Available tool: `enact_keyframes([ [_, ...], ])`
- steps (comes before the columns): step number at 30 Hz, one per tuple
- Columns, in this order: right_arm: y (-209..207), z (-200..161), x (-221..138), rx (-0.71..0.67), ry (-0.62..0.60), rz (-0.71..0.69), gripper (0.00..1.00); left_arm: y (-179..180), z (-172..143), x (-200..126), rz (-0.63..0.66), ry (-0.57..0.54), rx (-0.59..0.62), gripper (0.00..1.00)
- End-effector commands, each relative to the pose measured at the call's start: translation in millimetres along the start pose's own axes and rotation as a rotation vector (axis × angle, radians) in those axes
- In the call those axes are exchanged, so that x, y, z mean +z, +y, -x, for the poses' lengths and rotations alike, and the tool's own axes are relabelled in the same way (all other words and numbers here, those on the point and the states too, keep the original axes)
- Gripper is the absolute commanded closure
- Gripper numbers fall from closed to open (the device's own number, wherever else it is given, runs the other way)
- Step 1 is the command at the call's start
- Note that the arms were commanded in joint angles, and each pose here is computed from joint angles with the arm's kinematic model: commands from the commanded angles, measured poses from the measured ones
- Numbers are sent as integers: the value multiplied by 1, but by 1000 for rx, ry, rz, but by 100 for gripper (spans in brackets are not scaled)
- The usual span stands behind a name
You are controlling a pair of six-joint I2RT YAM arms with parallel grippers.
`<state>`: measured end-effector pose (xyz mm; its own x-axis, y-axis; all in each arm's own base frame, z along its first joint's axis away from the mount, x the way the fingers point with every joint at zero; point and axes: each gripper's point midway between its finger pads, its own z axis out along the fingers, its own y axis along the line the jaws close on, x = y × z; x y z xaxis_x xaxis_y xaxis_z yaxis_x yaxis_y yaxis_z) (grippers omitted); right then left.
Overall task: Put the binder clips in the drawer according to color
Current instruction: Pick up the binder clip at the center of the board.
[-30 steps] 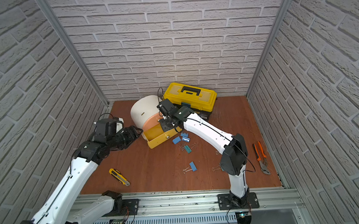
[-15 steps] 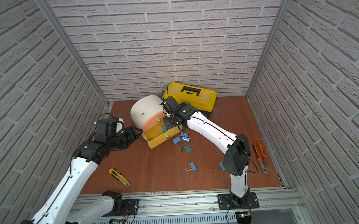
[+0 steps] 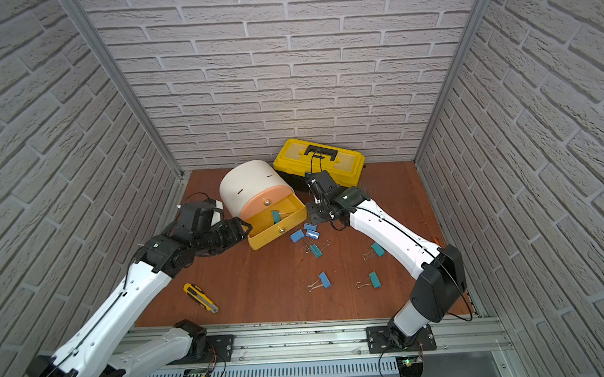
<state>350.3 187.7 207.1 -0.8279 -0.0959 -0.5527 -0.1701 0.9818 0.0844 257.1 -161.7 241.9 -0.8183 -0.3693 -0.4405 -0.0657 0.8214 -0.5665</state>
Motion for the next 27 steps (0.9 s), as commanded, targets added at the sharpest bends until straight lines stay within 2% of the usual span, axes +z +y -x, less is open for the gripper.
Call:
enact_keyframes([
  [1, -13, -3, -7, 66, -38, -12, 49, -3, 0, 2, 8, -26, 14, 30],
  [9, -70, -53, 12, 246, 62, -122, 42, -14, -20, 10, 1, -4, 40, 29],
  [17, -132, -98, 21, 556, 113, -230, 35, -26, -38, 19, -10, 10, 74, 30],
  [27, -179, -136, 25, 866, 157, -362, 27, -49, -51, 38, -46, 60, 172, 29],
])
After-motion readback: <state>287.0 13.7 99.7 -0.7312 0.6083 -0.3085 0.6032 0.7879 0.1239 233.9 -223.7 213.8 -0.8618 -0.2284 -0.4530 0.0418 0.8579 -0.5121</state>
